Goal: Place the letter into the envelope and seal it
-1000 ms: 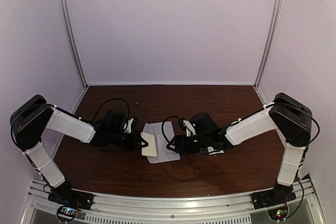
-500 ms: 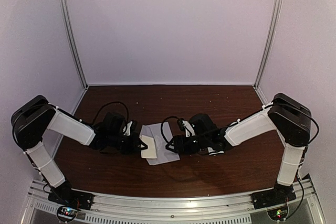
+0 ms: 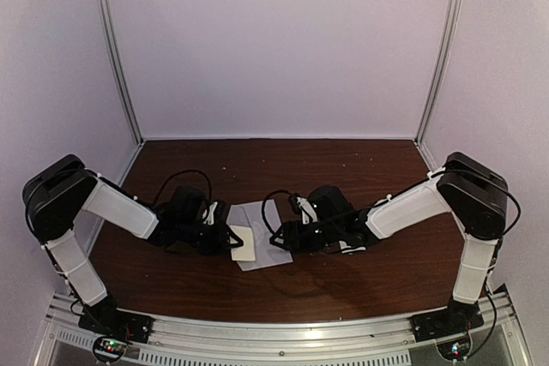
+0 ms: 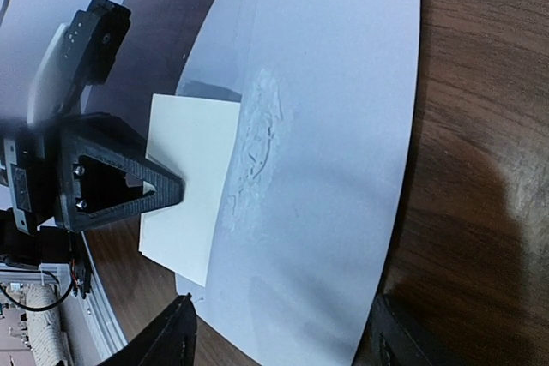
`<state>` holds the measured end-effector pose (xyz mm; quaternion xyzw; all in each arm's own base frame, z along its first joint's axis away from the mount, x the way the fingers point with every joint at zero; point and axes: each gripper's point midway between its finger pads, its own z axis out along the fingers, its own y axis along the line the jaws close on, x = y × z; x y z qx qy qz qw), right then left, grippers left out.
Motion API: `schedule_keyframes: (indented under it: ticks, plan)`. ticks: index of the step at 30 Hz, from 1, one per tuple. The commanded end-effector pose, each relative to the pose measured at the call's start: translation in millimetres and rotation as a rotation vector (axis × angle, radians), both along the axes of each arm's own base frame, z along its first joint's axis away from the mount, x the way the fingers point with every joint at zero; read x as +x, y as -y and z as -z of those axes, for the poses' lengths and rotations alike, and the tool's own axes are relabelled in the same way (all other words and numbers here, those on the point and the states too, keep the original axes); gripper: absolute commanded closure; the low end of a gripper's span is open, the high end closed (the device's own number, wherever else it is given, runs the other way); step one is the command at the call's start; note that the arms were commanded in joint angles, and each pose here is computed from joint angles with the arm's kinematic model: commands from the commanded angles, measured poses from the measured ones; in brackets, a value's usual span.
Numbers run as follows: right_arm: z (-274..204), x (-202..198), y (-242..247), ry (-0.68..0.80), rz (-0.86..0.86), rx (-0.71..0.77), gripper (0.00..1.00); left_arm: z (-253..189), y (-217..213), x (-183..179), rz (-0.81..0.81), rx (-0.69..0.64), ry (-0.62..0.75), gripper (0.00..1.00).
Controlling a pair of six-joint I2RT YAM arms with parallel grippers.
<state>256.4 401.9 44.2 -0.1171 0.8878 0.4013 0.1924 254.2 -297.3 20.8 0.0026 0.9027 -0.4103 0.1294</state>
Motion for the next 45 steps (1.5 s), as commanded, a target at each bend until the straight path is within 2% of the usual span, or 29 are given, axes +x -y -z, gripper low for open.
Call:
schedule_keyframes:
  ticks: [1,7,14,20,28,32,45]
  plan:
    - [18.1,-7.5,5.9,-0.045,0.006,-0.056,0.30,-8.6,0.7,1.4,0.010,0.007,0.034,0.79]
    - [18.2,-7.2,5.8,-0.043,0.006,-0.058,0.30,-14.1,-6.8,2.1,0.006,0.057,0.058,0.66]
    - [19.8,-7.6,5.6,-0.045,0.004,-0.060,0.30,-15.4,-9.5,-0.4,0.001,0.058,0.054,0.65]
    - [21.0,-8.6,5.0,-0.050,0.003,-0.061,0.30,-13.7,-11.0,0.8,0.003,0.079,0.057,0.71]
    - [21.0,-8.3,3.9,-0.052,0.000,-0.058,0.31,-11.7,-10.5,0.2,0.011,0.086,0.054,0.94]
    - [22.5,-10.0,1.9,-0.056,-0.007,-0.057,0.32,-10.2,-7.4,0.0,0.016,0.079,0.051,0.99]
    - [26.2,-16.4,-9.1,-0.067,-0.032,-0.050,0.32,-8.4,9.2,0.9,0.042,0.042,0.042,1.00]
